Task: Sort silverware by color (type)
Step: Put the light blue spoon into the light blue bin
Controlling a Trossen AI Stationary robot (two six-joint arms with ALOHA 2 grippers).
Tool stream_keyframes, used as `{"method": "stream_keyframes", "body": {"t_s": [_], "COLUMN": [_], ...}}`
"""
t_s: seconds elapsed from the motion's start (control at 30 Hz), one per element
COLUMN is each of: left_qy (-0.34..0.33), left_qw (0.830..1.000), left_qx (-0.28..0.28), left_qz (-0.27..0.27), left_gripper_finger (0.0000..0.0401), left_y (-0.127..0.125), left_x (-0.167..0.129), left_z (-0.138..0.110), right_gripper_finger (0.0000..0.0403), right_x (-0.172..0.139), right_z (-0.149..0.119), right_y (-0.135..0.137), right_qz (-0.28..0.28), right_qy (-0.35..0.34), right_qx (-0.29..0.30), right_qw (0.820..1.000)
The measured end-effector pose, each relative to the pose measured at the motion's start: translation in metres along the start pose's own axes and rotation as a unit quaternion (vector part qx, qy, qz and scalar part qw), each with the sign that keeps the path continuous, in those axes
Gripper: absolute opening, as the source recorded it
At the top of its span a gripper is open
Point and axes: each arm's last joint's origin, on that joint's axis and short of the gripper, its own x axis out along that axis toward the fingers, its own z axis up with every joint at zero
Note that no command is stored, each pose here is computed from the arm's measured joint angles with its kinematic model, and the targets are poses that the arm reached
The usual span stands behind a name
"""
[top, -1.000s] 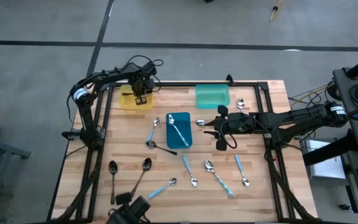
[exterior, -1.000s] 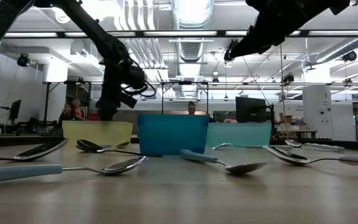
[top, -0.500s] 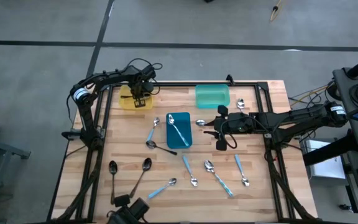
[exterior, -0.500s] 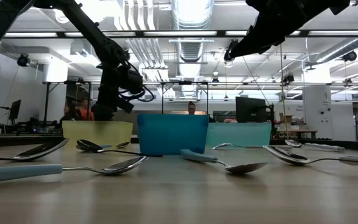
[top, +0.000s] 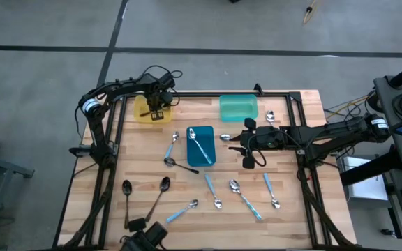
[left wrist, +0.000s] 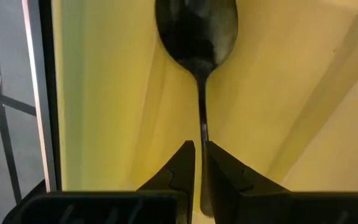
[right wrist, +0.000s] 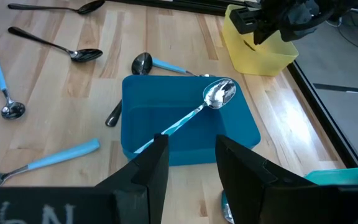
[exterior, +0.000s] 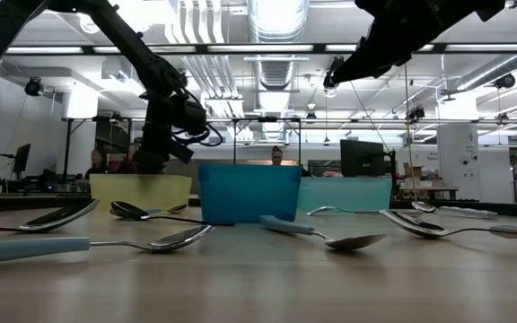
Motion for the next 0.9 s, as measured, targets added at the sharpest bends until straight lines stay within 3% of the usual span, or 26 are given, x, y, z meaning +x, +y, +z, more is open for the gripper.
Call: {"method": "stream_keyframes", "body": {"t_s": [0.4,0.7,0.9], "left_qy": [-0.009,-0.081,-0.175], "left_qw": [0.997,0.983,0.965], "left_qx": [-0.078,-0.161,-0.196], "left_qz": [0.004,0.025,0.025], "left_gripper_finger": [0.0018,0.0018,0.0018], "left_y": [-0.003,-0.023,-0.063], "left_x": [-0.021,-0.074,-0.114], "left_z": [0.003,-0.008,-0.009], "right_gripper_finger": [0.0123,0.0123,0.0123], "right_x": [0.000,0.000,-0.001], "right_z": [0.000,-0.006,-0.013], "right_y": [0.000,0.001,0.002], "right_qz": [0.000,0.000,-0.006], "right_qy": [0.000,0.033,0.066], "right_qx": [0.020,0.140,0.232], "right_qw": [1.000,0.990,0.970]}}
